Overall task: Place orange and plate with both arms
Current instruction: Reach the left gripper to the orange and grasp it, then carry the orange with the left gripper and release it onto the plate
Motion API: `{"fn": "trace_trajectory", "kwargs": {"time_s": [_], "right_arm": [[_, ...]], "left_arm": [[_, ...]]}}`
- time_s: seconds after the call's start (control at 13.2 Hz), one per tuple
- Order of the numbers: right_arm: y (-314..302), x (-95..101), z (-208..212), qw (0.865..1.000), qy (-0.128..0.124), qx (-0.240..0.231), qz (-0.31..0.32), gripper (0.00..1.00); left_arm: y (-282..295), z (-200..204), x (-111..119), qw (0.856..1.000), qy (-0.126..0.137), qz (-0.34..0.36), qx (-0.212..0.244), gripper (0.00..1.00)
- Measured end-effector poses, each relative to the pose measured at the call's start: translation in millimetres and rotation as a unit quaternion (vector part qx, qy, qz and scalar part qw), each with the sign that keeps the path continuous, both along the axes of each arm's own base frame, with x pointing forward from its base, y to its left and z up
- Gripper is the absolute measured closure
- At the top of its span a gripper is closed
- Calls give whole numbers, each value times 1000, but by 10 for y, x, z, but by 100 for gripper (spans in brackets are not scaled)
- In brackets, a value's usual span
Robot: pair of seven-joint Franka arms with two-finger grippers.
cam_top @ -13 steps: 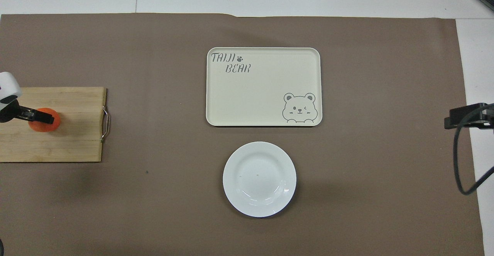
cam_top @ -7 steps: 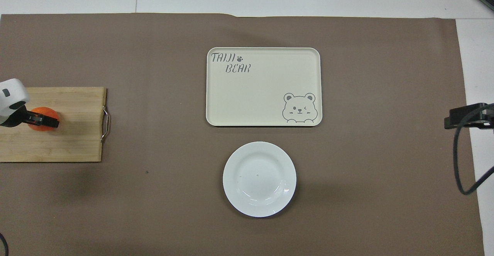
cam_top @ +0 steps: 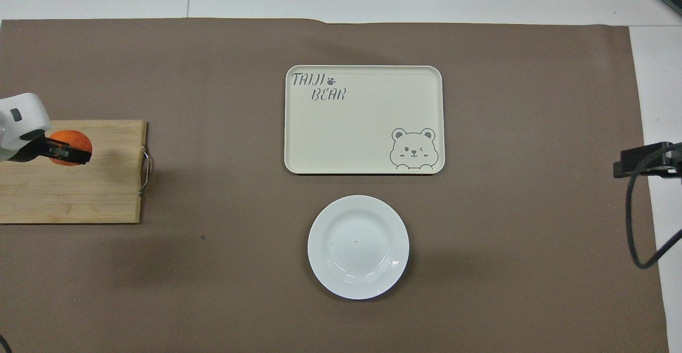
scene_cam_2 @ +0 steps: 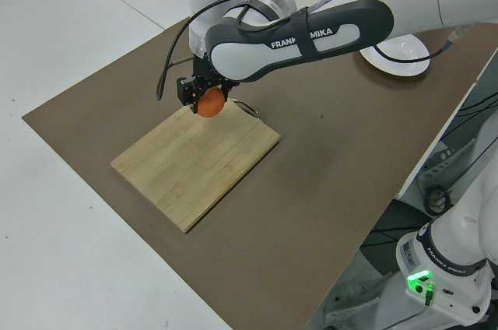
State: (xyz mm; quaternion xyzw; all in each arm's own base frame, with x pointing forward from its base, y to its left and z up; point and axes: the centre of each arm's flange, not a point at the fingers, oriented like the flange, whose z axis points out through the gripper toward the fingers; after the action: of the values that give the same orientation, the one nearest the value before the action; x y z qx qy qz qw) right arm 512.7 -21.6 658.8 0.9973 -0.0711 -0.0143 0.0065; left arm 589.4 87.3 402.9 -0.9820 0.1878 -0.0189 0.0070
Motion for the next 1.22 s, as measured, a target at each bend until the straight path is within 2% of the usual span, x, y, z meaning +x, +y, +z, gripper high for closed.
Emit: {"fn": "trace_trajectory", "kwargs": {"time_s": [0.23, 0.38, 0.76, 0.99, 1.22], "right_arm": [[0, 0, 0, 1000, 0, 0, 0, 0], [0, 0, 0, 1000, 0, 0, 0, 0], [0, 0, 0, 1000, 0, 0, 0, 0], [0, 0, 0, 1000, 0, 0, 0, 0], [0, 0, 0, 1000, 0, 0, 0, 0]], "left_arm": [[-790, 385, -113, 1000, 9, -1, -7, 20], [-1455, 548, -231, 1000, 13, 23, -10, 20], [-3043, 561, -666, 998, 21, 59, -11, 20], [-3562, 596, -919, 996, 39, 71, -47, 20], [-4047, 541, -1228, 995, 60, 43, -64, 20]]}}
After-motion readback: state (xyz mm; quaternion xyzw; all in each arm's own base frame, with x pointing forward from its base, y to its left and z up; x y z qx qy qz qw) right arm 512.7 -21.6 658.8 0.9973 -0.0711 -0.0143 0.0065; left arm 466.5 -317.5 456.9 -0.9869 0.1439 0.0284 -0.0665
